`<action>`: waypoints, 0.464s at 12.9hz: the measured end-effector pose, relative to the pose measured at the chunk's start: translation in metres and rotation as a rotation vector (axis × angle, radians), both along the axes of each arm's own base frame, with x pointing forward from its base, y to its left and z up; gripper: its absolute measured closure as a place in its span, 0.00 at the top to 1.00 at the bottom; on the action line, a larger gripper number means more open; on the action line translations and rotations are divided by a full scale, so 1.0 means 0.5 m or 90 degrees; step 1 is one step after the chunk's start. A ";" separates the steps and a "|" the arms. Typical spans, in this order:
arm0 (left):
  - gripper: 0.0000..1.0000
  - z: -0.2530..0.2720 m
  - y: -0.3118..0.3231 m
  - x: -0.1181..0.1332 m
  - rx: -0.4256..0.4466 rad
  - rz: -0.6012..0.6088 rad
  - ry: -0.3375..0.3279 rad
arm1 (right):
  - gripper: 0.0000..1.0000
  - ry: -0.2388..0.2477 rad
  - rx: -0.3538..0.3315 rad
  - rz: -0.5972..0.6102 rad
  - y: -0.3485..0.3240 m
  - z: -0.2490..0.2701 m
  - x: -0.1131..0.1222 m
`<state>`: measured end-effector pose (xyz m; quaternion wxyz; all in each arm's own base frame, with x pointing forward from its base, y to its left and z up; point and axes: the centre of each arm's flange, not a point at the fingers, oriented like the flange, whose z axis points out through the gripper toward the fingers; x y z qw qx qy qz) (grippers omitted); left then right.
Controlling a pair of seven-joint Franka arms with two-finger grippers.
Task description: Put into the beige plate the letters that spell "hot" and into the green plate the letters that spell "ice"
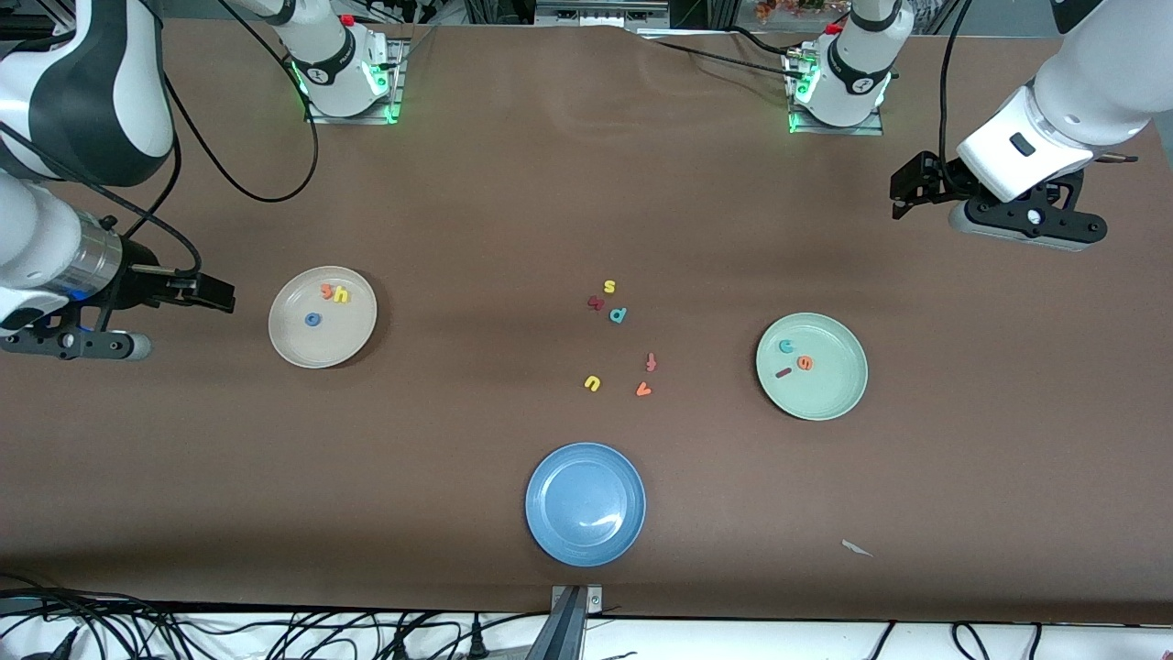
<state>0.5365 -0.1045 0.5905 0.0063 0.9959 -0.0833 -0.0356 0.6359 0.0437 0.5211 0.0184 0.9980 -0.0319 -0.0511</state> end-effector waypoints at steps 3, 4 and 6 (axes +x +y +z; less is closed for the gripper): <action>1.00 0.000 0.000 0.000 0.000 0.000 0.000 | 1.00 0.004 -0.002 0.001 -0.045 -0.009 0.008; 1.00 0.000 0.000 0.000 0.000 0.000 0.000 | 1.00 -0.002 -0.021 0.021 -0.046 -0.001 0.008; 1.00 0.000 0.000 0.000 0.000 0.000 0.000 | 1.00 -0.019 -0.034 0.044 -0.030 0.028 0.000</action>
